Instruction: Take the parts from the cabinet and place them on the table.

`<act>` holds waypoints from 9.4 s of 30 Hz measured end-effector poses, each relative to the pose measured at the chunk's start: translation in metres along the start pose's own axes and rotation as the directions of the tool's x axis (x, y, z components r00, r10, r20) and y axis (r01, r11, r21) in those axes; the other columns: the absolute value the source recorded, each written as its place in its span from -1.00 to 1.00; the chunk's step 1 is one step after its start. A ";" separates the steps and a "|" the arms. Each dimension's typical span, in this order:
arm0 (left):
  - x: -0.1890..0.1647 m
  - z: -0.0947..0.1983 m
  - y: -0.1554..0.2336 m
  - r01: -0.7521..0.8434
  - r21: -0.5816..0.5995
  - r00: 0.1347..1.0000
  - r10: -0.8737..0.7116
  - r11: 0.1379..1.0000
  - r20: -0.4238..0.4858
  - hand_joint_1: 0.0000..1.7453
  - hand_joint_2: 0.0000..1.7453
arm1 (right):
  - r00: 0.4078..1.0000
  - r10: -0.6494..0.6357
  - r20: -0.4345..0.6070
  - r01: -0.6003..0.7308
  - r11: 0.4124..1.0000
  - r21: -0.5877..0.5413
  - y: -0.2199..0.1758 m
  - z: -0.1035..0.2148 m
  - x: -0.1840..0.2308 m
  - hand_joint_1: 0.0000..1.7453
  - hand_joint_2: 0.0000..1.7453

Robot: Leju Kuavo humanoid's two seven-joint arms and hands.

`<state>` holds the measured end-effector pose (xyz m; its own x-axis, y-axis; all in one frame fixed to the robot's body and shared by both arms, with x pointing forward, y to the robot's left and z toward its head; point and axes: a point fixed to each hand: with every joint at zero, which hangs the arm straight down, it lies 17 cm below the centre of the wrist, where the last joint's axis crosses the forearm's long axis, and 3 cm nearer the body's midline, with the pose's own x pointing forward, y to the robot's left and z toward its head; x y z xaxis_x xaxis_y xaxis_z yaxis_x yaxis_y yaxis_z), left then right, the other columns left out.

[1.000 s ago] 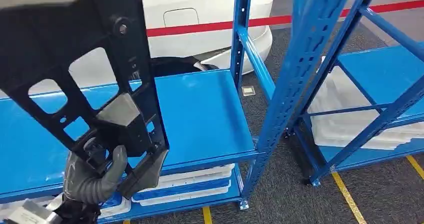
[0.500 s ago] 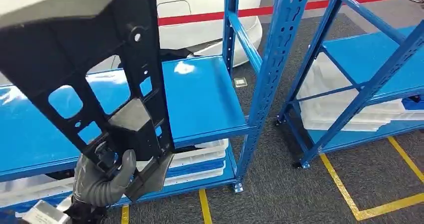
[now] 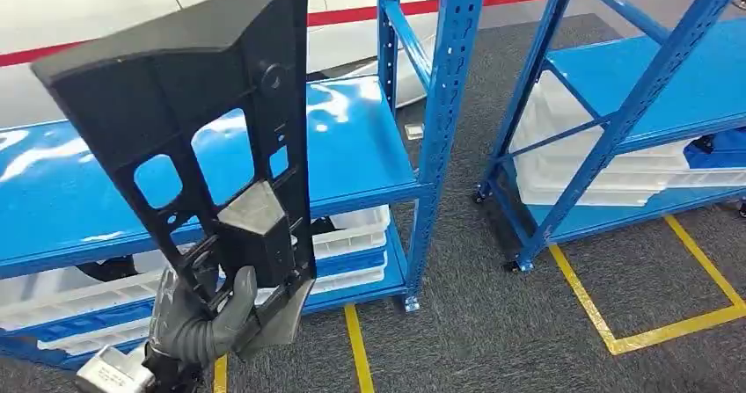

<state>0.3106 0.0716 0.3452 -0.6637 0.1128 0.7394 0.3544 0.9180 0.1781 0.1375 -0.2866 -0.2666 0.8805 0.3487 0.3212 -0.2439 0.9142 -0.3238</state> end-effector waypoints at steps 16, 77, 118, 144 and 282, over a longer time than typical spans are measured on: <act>-0.007 0.006 -0.005 0.000 -0.005 1.000 0.000 1.000 -0.016 1.00 1.00 | 1.000 -0.010 0.006 0.010 1.000 -0.024 -0.007 -0.001 0.001 -1.00 -1.00; -0.011 0.004 -0.023 -0.048 -0.035 0.999 0.047 0.998 -0.007 1.00 1.00 | 0.994 -0.097 -0.042 0.096 0.995 -0.015 -0.007 -0.001 -0.008 -1.00 -1.00; -0.015 0.006 -0.028 -0.062 -0.048 0.998 0.061 0.997 -0.020 1.00 1.00 | 0.994 -0.086 -0.061 0.086 0.996 -0.002 -0.004 -0.001 -0.011 -1.00 -1.00; -0.015 0.006 -0.031 -0.080 -0.051 0.997 0.080 0.995 -0.017 1.00 1.00 | 0.994 -0.090 -0.059 0.090 0.996 0.004 -0.001 0.000 -0.011 -1.00 -1.00; -0.042 0.038 -0.035 -0.111 -0.008 0.992 0.110 0.994 -0.067 1.00 1.00 | 0.994 -0.033 -0.101 0.040 0.997 0.062 0.011 0.003 -0.019 -1.00 -1.00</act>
<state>0.3012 0.0491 0.2837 -0.5749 0.1877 0.7964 0.4312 0.8967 0.0999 0.1168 -0.2820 -0.2735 0.9245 0.2956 0.2407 -0.2337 0.9384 -0.2547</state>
